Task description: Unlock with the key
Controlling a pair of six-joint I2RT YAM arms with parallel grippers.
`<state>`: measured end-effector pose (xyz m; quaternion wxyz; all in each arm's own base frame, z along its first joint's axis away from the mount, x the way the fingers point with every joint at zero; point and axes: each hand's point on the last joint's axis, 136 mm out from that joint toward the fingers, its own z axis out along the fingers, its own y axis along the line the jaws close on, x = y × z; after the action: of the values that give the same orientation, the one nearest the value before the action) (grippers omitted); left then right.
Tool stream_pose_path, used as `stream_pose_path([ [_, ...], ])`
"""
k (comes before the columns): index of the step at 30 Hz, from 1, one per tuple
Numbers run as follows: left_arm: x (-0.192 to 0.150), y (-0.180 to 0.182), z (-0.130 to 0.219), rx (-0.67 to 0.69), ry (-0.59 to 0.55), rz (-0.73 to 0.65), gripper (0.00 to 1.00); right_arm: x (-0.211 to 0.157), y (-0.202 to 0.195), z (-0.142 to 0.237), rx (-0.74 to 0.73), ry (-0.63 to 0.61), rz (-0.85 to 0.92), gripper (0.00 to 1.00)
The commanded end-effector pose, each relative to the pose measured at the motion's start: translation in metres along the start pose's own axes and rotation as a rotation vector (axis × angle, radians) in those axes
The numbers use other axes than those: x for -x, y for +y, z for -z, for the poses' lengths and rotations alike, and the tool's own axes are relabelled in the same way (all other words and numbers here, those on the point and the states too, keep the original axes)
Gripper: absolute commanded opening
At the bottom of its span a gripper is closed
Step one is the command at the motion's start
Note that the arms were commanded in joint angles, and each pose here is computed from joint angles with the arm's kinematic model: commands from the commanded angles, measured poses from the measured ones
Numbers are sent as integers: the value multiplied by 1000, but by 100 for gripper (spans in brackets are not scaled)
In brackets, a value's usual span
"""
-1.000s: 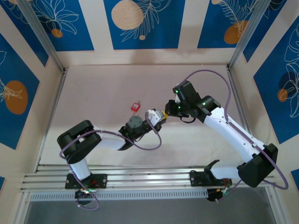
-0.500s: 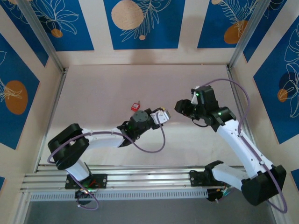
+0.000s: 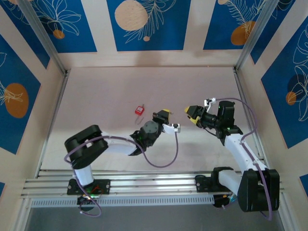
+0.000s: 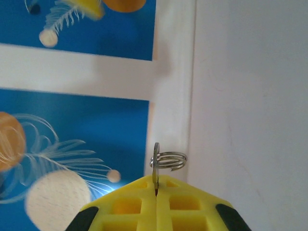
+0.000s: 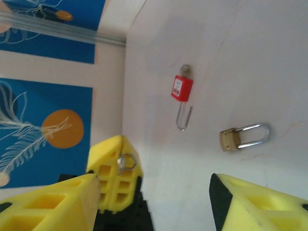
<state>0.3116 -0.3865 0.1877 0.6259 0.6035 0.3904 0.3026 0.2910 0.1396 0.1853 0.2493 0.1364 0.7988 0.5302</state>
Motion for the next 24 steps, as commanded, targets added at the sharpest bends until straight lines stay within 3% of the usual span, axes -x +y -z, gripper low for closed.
stream_pose_path([
  [1, 8, 31, 2, 221, -1, -138, 0, -6, 30, 1, 162, 42, 122, 65],
  [13, 20, 35, -12, 247, 7, -110, 0, -10, 14, -5, 185, 48, 127, 60],
  [24, 29, 38, -6, 252, -14, -84, 0, -2, 31, -13, 297, 90, 100, 60],
])
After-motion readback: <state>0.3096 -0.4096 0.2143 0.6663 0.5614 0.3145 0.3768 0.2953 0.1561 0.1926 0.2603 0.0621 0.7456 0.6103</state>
